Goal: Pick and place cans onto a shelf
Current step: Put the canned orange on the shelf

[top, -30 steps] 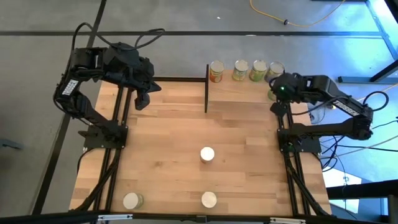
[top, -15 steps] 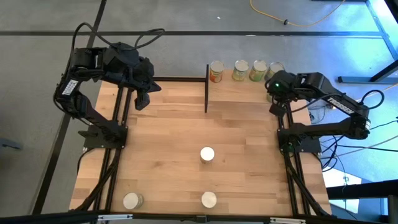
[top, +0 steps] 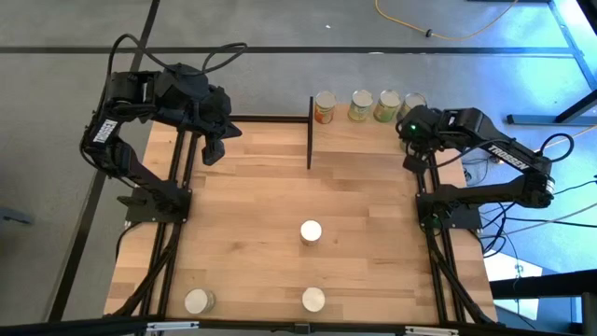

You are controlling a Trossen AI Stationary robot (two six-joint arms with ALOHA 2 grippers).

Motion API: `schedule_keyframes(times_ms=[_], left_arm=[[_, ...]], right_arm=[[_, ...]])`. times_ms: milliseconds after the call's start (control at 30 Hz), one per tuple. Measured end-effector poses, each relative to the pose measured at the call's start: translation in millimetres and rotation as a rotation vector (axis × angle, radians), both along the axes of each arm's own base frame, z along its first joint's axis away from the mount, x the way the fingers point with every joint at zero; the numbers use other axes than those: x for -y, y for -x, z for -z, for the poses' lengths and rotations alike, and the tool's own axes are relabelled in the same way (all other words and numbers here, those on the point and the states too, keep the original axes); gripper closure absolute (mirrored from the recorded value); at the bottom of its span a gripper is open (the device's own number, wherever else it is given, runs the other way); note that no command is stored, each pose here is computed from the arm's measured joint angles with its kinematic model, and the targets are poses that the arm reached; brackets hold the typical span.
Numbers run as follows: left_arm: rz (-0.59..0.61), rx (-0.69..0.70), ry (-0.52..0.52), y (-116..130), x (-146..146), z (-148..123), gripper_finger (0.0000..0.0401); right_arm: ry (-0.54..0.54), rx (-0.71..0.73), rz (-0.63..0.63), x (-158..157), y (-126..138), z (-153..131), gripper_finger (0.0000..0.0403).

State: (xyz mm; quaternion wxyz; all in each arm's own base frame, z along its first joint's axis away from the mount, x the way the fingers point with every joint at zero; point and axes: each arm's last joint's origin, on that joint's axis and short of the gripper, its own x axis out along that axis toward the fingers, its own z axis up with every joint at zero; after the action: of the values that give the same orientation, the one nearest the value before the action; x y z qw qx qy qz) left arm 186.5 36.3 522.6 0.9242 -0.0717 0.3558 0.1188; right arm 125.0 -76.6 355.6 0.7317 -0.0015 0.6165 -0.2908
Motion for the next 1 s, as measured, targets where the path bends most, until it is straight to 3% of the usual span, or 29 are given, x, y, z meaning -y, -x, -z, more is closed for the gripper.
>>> schedule_keyframes(times_ms=[1000], left_arm=[[0.000, 0.000, 0.000, 0.0, 0.0, 0.0, 0.0401]], right_arm=[[0.027, -0.007, -0.025, 1.2, -1.2, -0.7, 0.0391]])
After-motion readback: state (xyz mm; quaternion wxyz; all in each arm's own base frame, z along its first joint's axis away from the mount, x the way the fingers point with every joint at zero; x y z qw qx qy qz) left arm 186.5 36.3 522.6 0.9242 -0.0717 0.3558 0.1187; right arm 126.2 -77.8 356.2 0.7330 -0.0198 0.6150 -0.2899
